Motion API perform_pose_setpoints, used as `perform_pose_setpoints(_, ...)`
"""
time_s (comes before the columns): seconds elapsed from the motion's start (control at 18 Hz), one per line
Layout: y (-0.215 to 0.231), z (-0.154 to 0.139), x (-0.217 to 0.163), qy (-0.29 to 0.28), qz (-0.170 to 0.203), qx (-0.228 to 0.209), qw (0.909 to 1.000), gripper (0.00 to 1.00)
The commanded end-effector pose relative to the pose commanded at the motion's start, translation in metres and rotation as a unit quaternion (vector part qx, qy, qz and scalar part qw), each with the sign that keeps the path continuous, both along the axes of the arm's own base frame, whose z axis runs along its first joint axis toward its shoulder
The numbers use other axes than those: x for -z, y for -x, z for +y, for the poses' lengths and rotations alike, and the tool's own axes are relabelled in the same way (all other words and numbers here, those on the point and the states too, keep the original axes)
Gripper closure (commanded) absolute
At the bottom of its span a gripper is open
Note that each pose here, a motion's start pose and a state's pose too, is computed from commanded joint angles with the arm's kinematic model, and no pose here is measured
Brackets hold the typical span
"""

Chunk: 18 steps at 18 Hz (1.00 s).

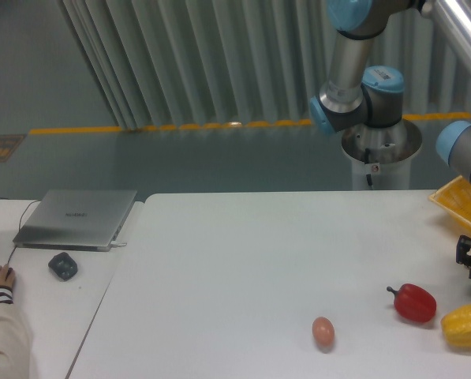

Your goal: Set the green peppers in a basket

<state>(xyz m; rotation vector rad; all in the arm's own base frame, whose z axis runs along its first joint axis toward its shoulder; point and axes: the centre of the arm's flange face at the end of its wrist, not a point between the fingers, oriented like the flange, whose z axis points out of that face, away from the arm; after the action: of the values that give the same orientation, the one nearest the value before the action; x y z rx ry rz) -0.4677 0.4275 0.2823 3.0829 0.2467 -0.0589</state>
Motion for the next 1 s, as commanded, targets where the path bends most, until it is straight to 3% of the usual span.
perform_pose_setpoints(0.56,-0.032,-0.001,-0.074,-0.024,0.033,0.016,0.9991,0.67)
perform_pose_setpoints(0.72,-0.039,-0.014,-0.097,-0.021,0.030,0.041,0.9985,0.67)
perform_pose_setpoints(1.0,-0.023,-0.059,-0.122,-0.012,0.022,0.087,0.9959,0.66)
